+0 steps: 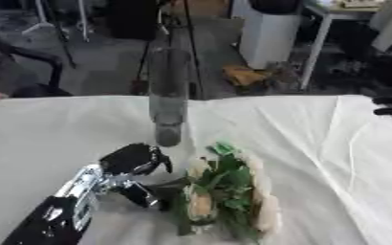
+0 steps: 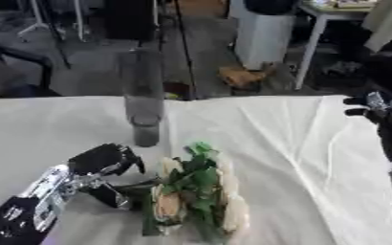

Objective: Arrange flowers into the vase.

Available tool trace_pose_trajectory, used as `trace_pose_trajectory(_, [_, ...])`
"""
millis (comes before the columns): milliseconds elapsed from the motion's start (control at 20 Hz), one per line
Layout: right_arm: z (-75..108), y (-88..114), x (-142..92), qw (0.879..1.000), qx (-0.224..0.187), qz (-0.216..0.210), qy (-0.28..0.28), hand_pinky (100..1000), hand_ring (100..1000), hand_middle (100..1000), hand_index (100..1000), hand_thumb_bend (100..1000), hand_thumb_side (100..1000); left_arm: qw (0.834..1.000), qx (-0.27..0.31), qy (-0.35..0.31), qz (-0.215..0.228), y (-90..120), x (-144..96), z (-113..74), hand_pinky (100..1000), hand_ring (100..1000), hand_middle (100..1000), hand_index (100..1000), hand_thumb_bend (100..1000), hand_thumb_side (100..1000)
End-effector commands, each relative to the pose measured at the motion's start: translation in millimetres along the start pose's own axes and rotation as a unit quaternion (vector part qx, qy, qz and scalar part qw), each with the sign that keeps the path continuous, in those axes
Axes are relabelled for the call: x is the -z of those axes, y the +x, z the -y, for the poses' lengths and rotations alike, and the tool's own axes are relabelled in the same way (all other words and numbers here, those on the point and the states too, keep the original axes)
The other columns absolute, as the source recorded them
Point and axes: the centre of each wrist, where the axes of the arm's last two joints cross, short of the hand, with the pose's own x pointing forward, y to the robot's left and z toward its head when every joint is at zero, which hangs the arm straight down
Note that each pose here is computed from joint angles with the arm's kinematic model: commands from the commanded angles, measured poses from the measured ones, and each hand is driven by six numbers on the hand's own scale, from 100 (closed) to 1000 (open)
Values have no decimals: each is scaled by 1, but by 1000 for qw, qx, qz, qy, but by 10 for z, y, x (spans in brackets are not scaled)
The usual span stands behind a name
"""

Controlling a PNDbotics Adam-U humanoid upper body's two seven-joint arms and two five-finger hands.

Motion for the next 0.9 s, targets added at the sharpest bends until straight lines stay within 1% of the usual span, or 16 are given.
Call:
trace_pose_trajectory(50, [88,99,57,1000,-12,16,-4,674,738,706,706,100,886,1000,3,9,-1,-3,28,-61,363,300,158,639,566,286])
trace_pose_trajectory(150, [86,98,57,1000,-11,16,-4,674,738,705,706,100,887,1000,0,5,-1,4,37,-44,323,236,126,618,523,253])
trace_pose_trajectory(250, [86,98,56,1000,-11,16,-4,674,738,705,706,100,887,1000,1,-1,-1,11,46,-19,319,228,120,611,530,266])
trace_pose_trajectory(300, [85,99,57,1000,-11,16,-4,674,738,705,706,100,887,1000,2,-6,0,15,51,-5,340,255,139,619,550,289])
trace_pose_trajectory(350, [85,99,56,1000,-11,16,-4,674,738,705,706,100,887,1000,4,-11,0,18,55,11,348,267,144,622,554,294])
trace_pose_trajectory(400, [84,99,56,1000,-11,16,-4,674,738,705,706,100,889,1000,6,-15,2,21,59,28,376,331,174,634,583,308])
trace_pose_trajectory(450, [85,99,56,1000,-11,16,-4,674,738,705,706,100,889,1000,7,-19,3,25,63,44,382,344,181,636,573,316])
trace_pose_trajectory(500, [86,97,56,1000,-11,15,-4,674,738,705,706,100,889,1000,8,-22,4,30,66,61,400,377,200,640,578,326])
trace_pose_trajectory(650, [87,96,56,1000,-11,15,-4,674,738,705,706,100,890,1000,9,-27,7,38,71,103,415,393,208,639,569,330])
trace_pose_trajectory(700, [87,96,56,1000,-11,15,-4,674,738,705,706,100,890,1000,9,-28,8,39,72,113,406,375,193,634,560,324])
trace_pose_trajectory(850, [87,95,54,1000,-11,15,-4,674,738,705,706,100,890,1000,8,-27,9,43,72,122,350,270,133,603,532,303])
trace_pose_trajectory(900, [87,94,53,1000,-11,15,-4,674,738,705,707,100,890,1000,8,-26,9,43,72,122,311,204,100,585,526,302])
